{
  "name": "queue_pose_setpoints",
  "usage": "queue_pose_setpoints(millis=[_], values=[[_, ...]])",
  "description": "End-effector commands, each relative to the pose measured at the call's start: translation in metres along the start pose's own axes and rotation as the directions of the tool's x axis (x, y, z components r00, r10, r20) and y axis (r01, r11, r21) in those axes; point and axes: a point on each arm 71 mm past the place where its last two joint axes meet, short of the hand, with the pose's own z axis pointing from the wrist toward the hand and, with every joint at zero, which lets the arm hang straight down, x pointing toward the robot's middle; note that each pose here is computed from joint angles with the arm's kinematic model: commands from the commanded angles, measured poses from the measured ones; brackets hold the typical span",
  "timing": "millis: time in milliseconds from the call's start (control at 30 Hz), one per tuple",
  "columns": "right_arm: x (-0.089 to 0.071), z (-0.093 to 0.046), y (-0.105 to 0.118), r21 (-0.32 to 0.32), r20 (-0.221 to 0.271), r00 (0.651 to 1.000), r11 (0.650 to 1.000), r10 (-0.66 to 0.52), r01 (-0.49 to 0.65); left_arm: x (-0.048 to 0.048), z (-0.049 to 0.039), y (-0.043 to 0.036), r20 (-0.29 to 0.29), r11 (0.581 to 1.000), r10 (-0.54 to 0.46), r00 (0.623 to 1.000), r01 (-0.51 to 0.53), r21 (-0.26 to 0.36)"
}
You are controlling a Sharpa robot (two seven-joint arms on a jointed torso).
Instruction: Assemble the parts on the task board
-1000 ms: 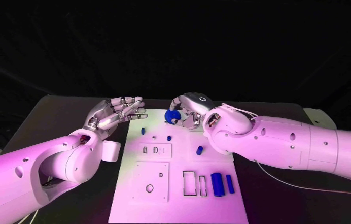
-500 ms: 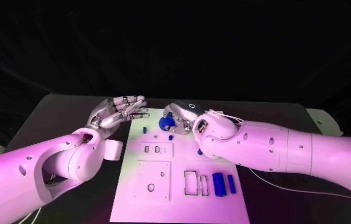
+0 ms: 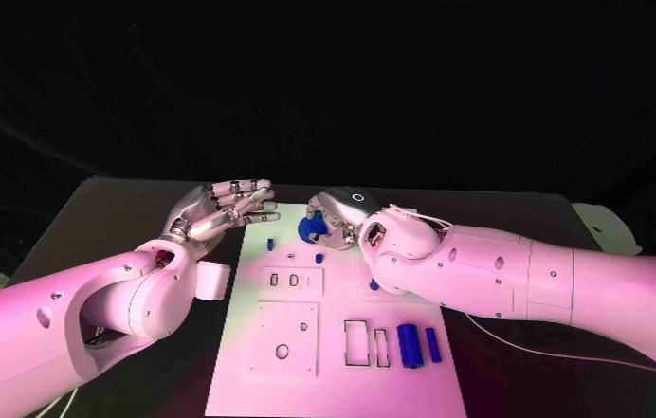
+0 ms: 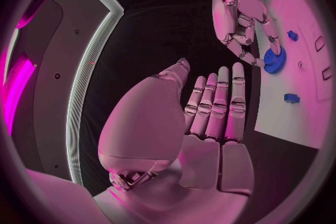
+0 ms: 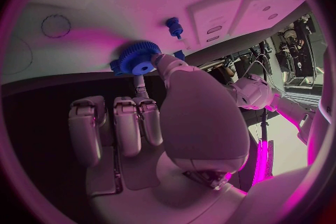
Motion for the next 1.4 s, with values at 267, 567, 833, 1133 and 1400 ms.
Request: queue_pose_setpoints(millis=[267, 567, 833, 1133, 1400], values=[[0.004, 0.001, -0.002, 0.008, -0.023, 0.999, 1.0, -0.025, 0.025, 0.0023, 0.0005, -0.0013, -0.014, 1.0, -0.005, 1.0, 0.006, 0.01], [0.008, 0.0, -0.005, 0.02, -0.088, 0.996, 1.0, -0.013, 0.014, 0.0019, 0.0004, -0.0013, -0.013, 1.0, -0.005, 1.0, 0.005, 0.01], [0.01, 0.0, -0.009, 0.033, -0.115, 0.993, 0.999, -0.01, 0.014, 0.0019, 0.0003, -0.0013, -0.015, 1.0, -0.006, 1.0, 0.006, 0.009], [0.011, -0.002, -0.014, 0.051, -0.109, 0.994, 0.999, -0.006, 0.012, 0.0015, 0.0002, -0.0014, -0.014, 1.0, -0.006, 1.0, 0.006, 0.009], [-0.001, -0.017, -0.019, 0.03, 0.002, 0.999, 0.999, 0.035, -0.035, 0.0001, 0.0001, -0.0014, -0.011, 1.0, -0.004, 1.0, 0.004, 0.01]])
